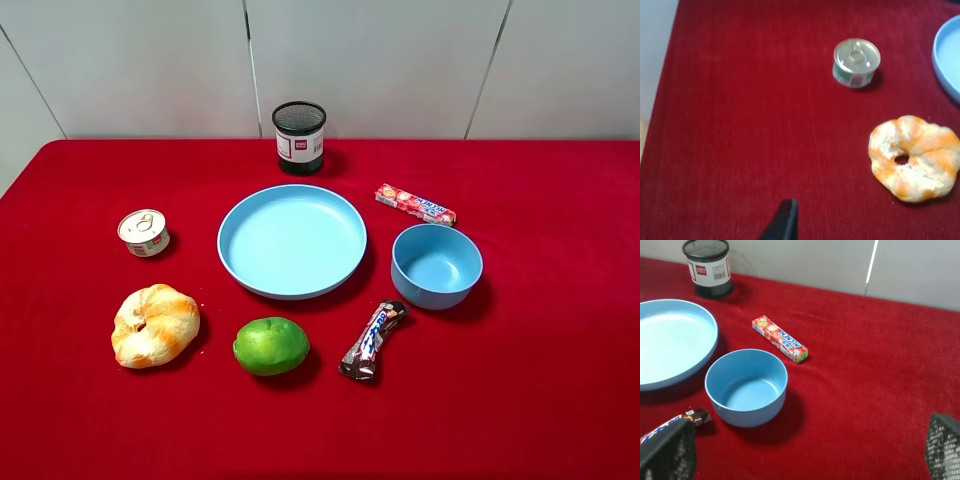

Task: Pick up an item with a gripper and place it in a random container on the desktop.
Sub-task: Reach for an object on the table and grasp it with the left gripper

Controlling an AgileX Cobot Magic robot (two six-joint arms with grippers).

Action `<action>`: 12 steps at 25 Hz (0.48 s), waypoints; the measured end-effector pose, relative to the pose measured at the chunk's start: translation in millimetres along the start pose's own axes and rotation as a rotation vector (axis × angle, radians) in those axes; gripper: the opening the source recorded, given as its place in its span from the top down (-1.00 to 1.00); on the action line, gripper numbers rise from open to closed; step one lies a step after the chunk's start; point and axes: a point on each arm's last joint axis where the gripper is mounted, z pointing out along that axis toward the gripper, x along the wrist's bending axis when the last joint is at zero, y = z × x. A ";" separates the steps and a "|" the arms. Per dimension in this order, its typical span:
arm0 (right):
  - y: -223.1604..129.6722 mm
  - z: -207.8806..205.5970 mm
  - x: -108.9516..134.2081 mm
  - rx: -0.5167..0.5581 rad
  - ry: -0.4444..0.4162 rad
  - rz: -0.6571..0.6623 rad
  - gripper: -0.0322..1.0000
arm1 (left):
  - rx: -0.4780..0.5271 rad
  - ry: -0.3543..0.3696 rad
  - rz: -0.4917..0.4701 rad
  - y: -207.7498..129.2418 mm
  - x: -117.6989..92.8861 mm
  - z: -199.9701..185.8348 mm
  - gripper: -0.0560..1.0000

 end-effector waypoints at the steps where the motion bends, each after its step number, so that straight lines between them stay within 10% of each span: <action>1: 0.0 0.0 0.0 0.000 0.000 0.000 -0.41 | 0.030 0.001 0.006 5.3 -0.1 5.3 -0.83; 12: 0.0 0.0 0.0 0.000 0.000 0.000 -0.41 | 0.194 -0.008 0.112 58.9 -1.1 61.5 -0.82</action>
